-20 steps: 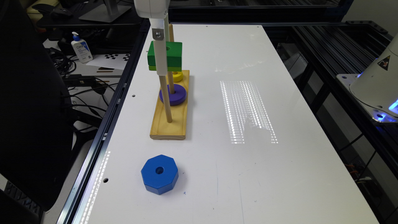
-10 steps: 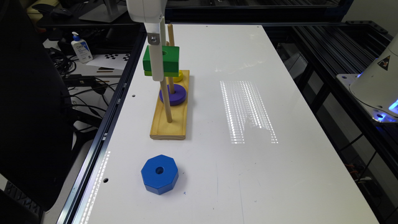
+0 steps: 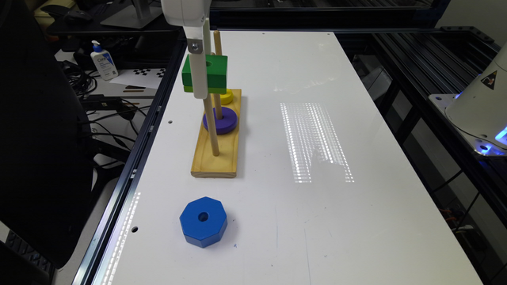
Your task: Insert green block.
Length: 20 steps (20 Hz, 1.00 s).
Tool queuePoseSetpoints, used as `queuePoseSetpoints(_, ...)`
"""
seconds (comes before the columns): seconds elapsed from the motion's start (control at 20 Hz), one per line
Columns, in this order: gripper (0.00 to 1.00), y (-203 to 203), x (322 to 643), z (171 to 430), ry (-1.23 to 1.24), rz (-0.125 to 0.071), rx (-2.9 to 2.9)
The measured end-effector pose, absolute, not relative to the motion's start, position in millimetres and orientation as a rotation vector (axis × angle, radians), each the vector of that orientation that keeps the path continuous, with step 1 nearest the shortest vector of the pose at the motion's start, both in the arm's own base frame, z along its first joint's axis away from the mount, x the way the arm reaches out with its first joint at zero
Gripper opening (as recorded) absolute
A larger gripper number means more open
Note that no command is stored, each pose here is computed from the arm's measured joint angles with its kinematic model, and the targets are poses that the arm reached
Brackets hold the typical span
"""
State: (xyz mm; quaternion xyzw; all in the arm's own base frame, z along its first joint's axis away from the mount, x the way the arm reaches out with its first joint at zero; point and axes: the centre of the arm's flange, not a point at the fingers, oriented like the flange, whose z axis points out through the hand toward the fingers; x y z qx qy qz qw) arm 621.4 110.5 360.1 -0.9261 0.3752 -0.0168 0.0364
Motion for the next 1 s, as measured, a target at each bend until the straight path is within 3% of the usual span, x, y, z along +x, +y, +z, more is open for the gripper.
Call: queuePoseSetpoints(1.0, 0.00, 113.6, 620.8, 359.7, 1.147, -0.049, -2.845)
